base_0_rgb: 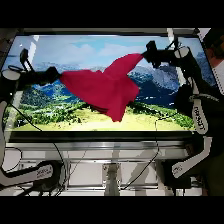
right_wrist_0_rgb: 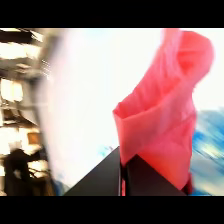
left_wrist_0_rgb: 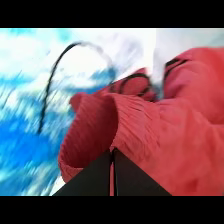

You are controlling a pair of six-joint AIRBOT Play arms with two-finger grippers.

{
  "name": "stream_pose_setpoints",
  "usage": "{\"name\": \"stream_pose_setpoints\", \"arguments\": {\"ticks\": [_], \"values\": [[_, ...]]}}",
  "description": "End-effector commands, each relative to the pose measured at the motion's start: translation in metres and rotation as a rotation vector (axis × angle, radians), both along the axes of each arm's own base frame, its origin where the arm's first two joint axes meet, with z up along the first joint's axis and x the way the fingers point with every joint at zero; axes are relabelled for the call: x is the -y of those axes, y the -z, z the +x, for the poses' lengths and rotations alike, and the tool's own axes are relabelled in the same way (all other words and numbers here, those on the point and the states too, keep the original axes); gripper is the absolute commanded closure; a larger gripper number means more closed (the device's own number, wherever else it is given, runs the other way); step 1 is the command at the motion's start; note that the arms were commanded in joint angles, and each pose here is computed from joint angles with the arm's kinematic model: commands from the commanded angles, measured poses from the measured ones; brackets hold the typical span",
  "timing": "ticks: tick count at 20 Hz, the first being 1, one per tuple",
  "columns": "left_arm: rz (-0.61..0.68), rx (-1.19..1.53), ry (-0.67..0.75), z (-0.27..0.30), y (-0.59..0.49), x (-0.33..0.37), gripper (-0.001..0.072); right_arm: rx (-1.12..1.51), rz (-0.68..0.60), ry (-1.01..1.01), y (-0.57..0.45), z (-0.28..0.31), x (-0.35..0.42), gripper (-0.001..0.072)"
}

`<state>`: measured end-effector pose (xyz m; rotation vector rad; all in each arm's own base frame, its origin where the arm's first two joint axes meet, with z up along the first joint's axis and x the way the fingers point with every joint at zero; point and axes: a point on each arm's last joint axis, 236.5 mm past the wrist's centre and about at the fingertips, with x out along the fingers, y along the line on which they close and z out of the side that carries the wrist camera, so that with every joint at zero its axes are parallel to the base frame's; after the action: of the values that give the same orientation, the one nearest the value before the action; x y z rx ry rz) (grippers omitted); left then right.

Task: Fold the clothes and pants, and hang the long-sleeved shirts on hangers.

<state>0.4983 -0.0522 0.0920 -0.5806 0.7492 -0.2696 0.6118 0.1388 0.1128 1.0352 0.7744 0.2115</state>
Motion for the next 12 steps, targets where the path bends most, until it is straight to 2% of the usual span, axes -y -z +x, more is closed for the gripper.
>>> {"name": "stream_pose_setpoints", "arguments": {"ticks": [1,3,7,9,10,11,12], "values": [[-0.004,0.155,0.004,0.023,-0.061,0.018,0.0696,0.148,-0.026,0.03,-0.061,0.016,0.004,0.0708],[0.018,0.08,0.028,0.016,-0.041,0.022,0.0696,0.07,-0.084,0.024,-0.037,0.01,0.009,0.0707],[0.202,-0.193,0.137,-0.016,0.046,0.023,0.0696,-0.227,-0.29,-0.036,0.067,-0.018,0.031,0.0706],[0.283,-0.284,0.175,-0.03,0.083,0.024,0.0696,-0.343,-0.327,-0.078,0.108,-0.032,0.034,0.0701],[0.313,-0.311,0.187,-0.035,0.096,0.025,0.0696,-0.37,-0.33,-0.09,0.12,-0.035,0.033,0.0632],[0.349,-0.331,0.204,-0.04,0.106,0.024,0.0696,-0.378,-0.336,-0.101,0.125,-0.036,0.034,0.0423],[0.374,-0.348,0.202,-0.042,0.113,0.021,0.0696,-0.365,-0.35,-0.114,0.125,-0.035,0.038,0.0261]]}}
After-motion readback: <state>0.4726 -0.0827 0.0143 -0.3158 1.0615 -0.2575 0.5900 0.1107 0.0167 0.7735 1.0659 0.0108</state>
